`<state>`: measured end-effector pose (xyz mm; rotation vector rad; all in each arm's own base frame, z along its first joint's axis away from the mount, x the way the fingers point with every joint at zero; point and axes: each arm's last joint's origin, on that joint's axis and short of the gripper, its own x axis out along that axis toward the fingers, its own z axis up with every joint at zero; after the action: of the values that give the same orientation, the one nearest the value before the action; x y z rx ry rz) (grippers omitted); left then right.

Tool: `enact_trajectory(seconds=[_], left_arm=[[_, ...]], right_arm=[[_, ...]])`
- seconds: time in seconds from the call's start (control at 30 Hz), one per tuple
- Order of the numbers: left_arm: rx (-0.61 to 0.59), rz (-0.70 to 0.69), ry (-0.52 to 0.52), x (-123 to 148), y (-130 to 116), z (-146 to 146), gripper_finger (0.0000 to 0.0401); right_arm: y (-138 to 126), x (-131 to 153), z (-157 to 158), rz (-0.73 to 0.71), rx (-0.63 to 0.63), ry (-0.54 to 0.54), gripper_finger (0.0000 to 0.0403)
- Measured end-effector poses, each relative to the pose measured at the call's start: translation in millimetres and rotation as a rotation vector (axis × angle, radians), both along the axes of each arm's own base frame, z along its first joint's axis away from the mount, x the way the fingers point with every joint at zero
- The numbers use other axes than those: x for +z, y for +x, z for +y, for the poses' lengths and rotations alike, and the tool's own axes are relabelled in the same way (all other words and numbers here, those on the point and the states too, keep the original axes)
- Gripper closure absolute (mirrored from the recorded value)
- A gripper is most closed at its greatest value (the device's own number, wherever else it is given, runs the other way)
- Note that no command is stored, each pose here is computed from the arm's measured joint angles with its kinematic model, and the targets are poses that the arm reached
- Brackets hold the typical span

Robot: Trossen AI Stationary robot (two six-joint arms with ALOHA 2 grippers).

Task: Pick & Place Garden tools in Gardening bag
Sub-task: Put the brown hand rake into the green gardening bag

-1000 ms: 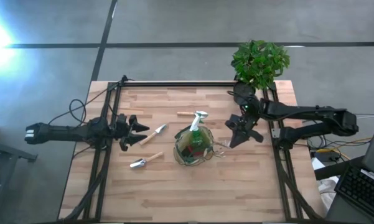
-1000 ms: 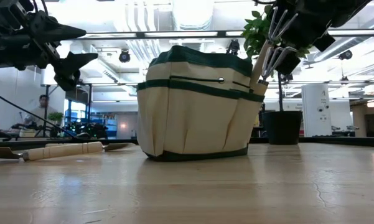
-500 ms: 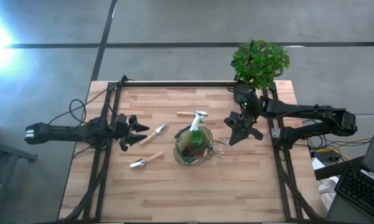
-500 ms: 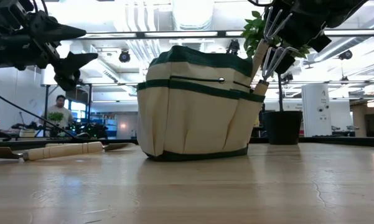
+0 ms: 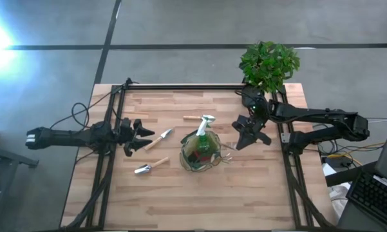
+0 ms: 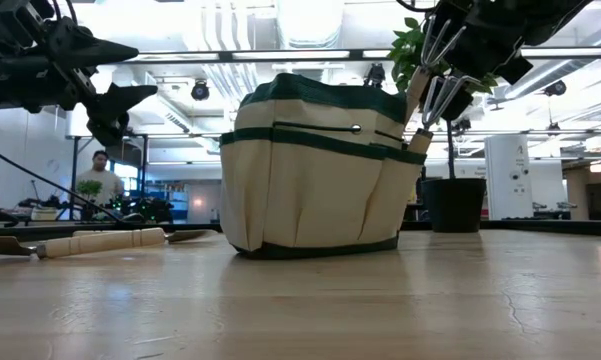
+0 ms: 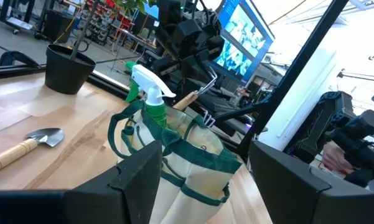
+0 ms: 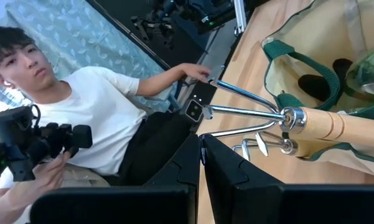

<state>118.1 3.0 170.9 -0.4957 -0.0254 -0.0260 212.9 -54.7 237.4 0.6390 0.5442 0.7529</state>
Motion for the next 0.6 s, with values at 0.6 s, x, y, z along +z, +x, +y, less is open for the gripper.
enact_trajectory(seconds=[0.6], left_arm=[[0.000, 0.000, 0.000, 0.0, 0.0, 0.0, 0.0156]], right_arm=[[-1.3, -6.7, 0.0, 0.049, -0.043, -0.006, 0.0395]])
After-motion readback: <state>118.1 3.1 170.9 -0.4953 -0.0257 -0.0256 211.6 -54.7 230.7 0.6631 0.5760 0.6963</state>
